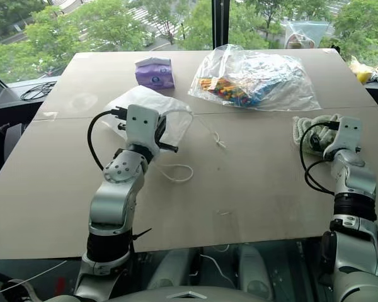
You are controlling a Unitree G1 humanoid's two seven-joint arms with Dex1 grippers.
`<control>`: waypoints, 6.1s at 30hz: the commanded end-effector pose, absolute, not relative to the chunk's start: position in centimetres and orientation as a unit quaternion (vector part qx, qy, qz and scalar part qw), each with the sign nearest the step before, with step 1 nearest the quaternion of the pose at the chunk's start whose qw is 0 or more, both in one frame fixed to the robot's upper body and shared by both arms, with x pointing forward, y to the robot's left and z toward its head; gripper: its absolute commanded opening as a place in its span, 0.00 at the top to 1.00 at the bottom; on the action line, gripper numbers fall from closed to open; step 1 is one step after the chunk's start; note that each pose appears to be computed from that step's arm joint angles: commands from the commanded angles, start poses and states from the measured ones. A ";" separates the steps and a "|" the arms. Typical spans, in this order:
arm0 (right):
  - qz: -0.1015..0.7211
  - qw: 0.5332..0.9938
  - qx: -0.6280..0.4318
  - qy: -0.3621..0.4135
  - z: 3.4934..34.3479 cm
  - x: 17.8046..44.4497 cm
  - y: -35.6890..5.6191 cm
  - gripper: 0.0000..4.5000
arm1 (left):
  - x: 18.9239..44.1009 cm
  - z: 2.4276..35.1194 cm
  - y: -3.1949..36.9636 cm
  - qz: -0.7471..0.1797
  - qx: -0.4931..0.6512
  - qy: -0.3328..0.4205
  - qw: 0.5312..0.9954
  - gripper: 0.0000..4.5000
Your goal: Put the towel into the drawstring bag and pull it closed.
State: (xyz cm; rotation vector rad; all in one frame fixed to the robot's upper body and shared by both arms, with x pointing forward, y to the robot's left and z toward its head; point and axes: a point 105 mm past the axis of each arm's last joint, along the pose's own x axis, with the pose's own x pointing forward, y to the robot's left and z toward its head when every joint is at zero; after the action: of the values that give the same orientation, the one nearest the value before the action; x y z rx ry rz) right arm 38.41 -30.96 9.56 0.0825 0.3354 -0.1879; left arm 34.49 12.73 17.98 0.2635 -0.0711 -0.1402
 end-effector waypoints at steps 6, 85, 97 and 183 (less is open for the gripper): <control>0.102 0.970 -0.013 0.221 6.5 37.0 -23.9 0.59 | 33.9 19.0 12.4 -0.072 0.142 -0.063 0.985 1.00; 0.502 0.849 0.140 0.083 19.1 31.1 -4.1 0.93 | 28.2 20.6 9.7 -0.430 0.030 -0.004 0.903 1.00; 0.373 0.831 0.402 0.092 19.3 33.8 -4.5 0.93 | 28.4 20.9 9.6 -0.430 0.021 -0.007 0.903 1.00; 0.399 0.829 0.376 0.112 21.1 32.7 -0.4 0.99 | 30.3 23.8 7.8 -0.410 -0.100 -0.053 0.905 1.00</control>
State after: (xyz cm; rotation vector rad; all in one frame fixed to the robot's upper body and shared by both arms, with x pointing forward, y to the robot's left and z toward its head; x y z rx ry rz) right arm 33.01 -0.51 19.15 0.7993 0.3156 0.7932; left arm 30.95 7.88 22.85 -0.2263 -0.0638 -0.8241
